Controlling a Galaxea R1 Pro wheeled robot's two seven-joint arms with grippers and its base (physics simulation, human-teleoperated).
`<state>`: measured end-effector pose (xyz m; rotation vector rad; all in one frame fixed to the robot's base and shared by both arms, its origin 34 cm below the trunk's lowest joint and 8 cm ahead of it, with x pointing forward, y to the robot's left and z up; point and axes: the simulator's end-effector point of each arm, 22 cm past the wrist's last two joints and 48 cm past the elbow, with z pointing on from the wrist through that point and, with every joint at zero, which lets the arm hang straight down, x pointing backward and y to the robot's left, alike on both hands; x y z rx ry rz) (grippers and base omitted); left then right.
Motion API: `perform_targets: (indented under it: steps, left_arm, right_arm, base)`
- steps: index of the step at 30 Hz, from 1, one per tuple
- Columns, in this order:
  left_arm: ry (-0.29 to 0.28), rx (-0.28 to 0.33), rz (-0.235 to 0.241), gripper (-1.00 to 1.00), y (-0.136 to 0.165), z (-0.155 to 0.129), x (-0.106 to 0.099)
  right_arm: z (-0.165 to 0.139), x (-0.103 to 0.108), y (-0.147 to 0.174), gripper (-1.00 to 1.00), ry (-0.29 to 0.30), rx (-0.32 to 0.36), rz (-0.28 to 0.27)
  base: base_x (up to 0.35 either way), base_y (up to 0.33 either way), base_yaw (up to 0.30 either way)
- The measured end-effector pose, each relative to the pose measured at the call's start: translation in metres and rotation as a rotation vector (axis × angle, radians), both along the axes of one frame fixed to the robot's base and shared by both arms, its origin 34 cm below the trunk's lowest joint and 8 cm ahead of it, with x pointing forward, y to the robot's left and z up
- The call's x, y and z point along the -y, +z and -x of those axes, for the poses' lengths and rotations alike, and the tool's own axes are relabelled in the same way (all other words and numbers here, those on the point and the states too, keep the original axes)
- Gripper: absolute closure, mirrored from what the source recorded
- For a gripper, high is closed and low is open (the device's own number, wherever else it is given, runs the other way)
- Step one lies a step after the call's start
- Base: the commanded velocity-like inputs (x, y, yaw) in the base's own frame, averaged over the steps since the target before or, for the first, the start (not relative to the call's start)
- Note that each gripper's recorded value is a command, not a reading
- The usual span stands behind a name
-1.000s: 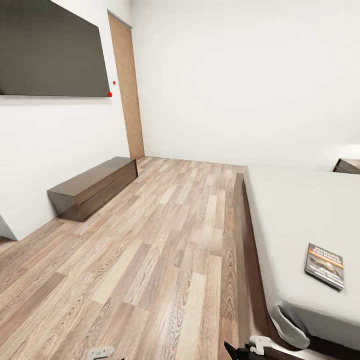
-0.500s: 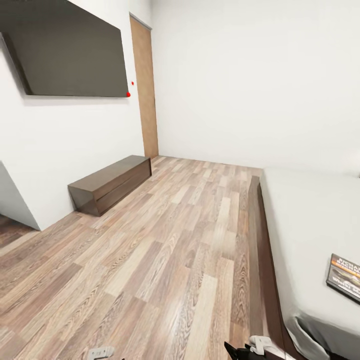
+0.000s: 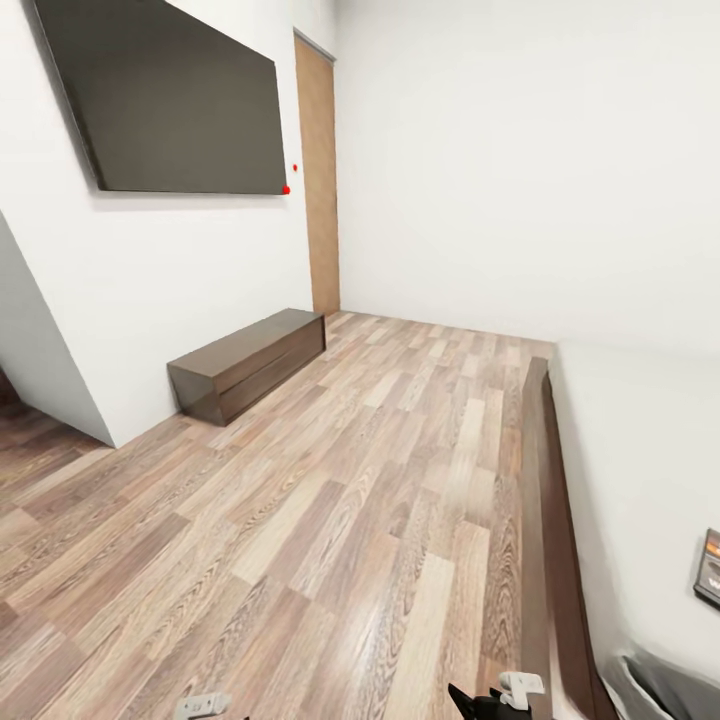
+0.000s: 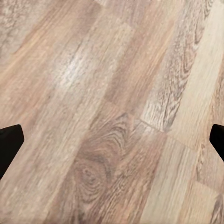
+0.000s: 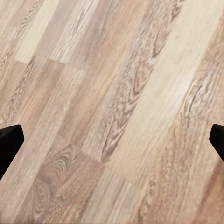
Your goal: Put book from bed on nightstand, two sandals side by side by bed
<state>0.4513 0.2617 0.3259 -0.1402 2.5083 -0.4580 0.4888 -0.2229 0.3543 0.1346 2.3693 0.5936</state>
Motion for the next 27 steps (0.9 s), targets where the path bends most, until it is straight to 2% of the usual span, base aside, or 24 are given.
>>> perform_targets:
  steps: [7,27]
  left_arm:
    - [0.001,0.0,-0.001,-1.0,0.0001,0.0,-0.0006]
    - [0.001,0.0,-0.001,-1.0,0.0001,0.0001,-0.0004]
  right_arm:
    - [0.0002,-0.0001,0.0,-1.0,0.002,0.0,0.001]
    - [0.0004,-0.0004,0.0002,-1.0,0.004,0.0,0.001]
  base:
    - [0.082,0.029,0.008]
    - [0.298,0.118,0.0]
